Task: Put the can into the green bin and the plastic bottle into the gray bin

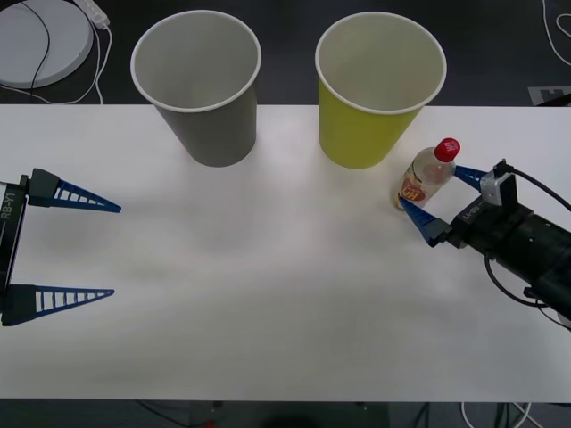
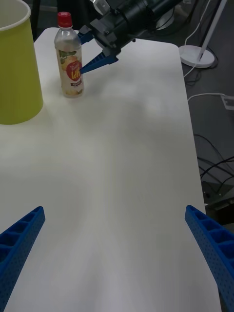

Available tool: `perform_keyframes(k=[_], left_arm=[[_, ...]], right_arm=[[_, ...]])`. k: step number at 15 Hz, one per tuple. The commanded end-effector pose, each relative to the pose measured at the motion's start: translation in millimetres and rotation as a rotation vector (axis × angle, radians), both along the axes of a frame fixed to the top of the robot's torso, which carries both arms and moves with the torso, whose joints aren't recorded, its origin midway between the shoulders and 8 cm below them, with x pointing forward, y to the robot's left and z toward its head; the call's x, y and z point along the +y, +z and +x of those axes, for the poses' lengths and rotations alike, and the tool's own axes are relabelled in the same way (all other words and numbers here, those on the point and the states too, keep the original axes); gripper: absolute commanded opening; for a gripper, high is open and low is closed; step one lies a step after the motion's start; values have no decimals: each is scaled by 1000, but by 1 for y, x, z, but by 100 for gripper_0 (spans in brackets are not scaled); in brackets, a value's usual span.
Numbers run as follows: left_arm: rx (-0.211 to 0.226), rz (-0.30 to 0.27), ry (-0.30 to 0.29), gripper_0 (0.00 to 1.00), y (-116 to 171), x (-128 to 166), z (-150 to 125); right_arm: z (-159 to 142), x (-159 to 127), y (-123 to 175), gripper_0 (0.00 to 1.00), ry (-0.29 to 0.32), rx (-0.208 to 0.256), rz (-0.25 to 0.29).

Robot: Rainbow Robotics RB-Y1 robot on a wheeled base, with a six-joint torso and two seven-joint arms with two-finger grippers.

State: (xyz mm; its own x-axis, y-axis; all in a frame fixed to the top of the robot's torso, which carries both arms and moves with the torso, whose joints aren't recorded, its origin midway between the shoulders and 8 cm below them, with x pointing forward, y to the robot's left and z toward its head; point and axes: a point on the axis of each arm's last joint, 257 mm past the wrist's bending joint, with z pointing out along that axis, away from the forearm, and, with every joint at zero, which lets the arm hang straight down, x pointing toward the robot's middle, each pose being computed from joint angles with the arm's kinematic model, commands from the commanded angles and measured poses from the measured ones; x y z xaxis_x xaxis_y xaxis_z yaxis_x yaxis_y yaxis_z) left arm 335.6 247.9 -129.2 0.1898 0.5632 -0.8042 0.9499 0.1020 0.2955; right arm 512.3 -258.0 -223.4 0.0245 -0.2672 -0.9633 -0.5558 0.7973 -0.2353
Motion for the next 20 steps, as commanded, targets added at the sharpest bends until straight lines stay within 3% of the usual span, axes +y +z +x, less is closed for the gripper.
perform_keyframes(k=[1, 14, 15, 16, 20], left_arm=[[0, 0, 0, 100, 0, 0, 0], [0, 0, 0, 100, 0, 0, 0], [0, 0, 0, 100, 0, 0, 0], [0, 0, 0, 100, 0, 0, 0], [0, 0, 0, 100, 0, 0, 0]], right_arm=[[7, 7, 1, 100, 7, 0, 6], [18, 22, 9, 100, 20, 4, 37], [19, 22, 9, 56, 18, 5, 41], [19, 20, 9, 4, 11, 9, 45], [19, 20, 9, 0, 10, 16, 52]])
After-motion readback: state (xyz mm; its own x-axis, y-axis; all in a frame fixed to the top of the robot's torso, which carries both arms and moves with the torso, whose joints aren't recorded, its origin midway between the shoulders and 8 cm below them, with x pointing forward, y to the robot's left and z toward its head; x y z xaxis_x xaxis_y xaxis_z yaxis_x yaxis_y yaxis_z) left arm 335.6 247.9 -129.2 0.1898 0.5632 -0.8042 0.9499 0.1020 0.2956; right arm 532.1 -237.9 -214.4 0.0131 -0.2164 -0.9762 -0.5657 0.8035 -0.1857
